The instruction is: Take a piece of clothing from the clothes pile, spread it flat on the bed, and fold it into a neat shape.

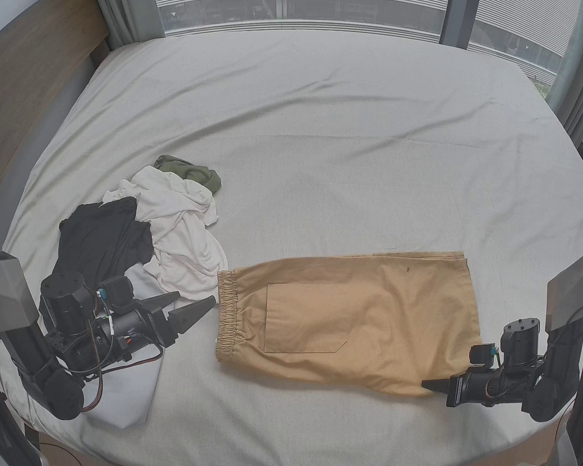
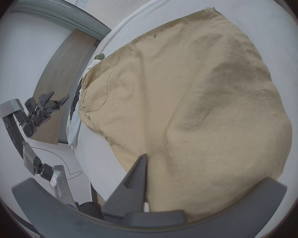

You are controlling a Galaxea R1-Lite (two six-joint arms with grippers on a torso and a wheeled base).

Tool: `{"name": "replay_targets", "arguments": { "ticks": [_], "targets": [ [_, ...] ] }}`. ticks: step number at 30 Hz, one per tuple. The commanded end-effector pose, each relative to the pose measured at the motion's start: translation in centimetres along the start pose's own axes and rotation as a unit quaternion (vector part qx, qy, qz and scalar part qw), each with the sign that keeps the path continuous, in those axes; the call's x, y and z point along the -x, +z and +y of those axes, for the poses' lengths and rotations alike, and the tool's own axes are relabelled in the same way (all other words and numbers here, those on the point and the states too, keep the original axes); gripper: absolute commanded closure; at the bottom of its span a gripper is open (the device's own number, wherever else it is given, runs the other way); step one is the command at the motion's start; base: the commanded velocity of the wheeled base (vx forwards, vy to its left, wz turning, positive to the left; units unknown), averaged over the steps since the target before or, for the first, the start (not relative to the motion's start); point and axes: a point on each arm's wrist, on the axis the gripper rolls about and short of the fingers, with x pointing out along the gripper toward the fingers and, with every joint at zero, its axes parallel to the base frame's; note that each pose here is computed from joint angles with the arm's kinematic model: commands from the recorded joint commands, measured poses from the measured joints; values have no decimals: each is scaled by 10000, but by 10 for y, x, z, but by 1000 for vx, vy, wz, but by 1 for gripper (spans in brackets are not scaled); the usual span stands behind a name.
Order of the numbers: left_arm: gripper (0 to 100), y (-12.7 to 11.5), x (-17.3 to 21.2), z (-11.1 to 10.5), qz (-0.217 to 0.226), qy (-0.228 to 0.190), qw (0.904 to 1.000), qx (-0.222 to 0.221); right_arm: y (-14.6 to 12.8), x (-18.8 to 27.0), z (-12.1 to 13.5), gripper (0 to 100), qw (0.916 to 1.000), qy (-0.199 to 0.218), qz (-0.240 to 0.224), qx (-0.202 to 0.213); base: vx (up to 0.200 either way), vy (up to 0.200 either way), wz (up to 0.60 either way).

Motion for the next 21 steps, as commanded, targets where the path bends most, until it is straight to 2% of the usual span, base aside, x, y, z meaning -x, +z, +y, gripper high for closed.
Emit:
{"name": "replay_targets", "arguments": {
  "ticks": [1, 8, 21],
  "targets": [
    [0, 0, 0, 0, 4, -2, 10000, 2, 0, 9, 3, 100, 10000, -30, -8, -9, 0, 0, 0],
    [0, 0, 0, -1, 10, -16, 10000, -9, -4, 21, 7, 100, 9989, -356, 247, -163, 0, 0, 0],
    [0, 0, 0, -2, 7, -25, 10000, -13, -8, 22, 7, 100, 9972, -563, 433, -240, 0, 0, 0]
  ]
}}
